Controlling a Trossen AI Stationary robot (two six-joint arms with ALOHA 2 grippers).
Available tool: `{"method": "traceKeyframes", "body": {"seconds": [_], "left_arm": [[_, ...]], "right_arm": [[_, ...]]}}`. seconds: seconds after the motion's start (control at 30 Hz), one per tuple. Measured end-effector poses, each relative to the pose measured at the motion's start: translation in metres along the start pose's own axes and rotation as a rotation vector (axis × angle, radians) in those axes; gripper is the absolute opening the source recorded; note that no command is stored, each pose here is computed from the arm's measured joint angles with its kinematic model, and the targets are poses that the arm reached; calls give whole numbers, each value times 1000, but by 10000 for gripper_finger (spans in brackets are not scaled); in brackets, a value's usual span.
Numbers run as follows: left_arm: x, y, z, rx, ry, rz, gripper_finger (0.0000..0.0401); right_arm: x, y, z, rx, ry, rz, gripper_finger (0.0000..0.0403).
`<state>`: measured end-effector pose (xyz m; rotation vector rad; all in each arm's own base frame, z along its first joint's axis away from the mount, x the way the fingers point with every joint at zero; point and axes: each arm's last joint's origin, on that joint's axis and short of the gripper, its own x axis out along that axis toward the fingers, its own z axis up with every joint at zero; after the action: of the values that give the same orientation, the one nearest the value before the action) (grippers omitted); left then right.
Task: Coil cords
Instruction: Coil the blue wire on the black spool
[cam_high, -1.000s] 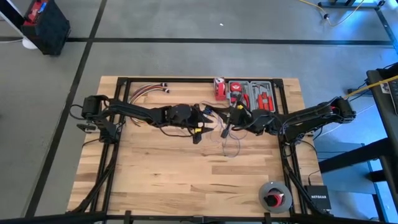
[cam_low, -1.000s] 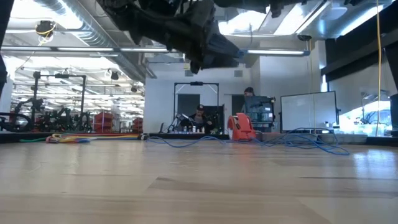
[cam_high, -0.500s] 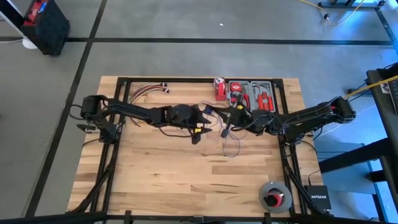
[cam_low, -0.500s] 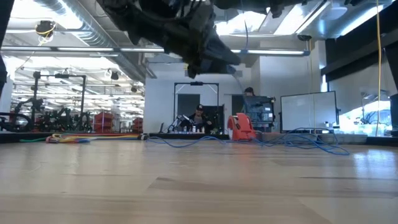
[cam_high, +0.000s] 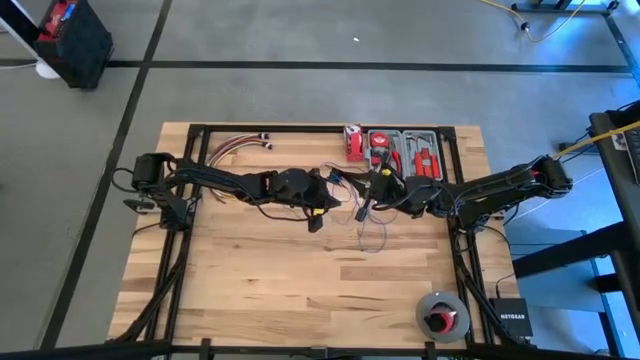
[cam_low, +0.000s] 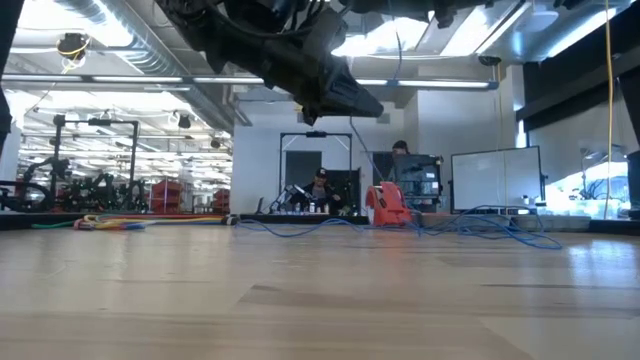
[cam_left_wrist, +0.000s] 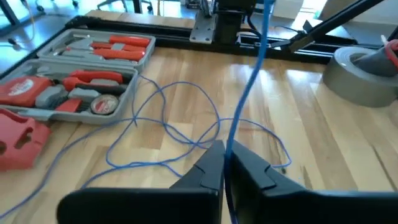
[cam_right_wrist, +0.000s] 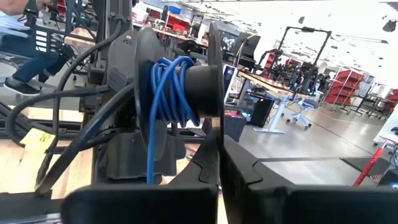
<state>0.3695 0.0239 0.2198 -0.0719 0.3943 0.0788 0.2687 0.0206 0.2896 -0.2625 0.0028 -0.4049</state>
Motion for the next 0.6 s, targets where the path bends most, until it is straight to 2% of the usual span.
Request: {"method": "traceKeyframes", "body": {"seconds": [0.17, 0.27, 0.43, 0.6], "left_arm": [[-11, 5, -6, 47, 129, 161, 3], [-27, 7, -1, 62, 175, 236, 1], [-60, 6, 18, 63, 160, 257, 1], [-100, 5, 41, 53, 77, 255, 1]], "right_arm": [[-3, 1, 2, -5, -4, 9, 1], [-7, 2, 5, -30, -3, 3, 1], [-12, 6, 8, -44, -12, 23, 1], [-12, 8, 2, -85, 46, 37, 1]]}}
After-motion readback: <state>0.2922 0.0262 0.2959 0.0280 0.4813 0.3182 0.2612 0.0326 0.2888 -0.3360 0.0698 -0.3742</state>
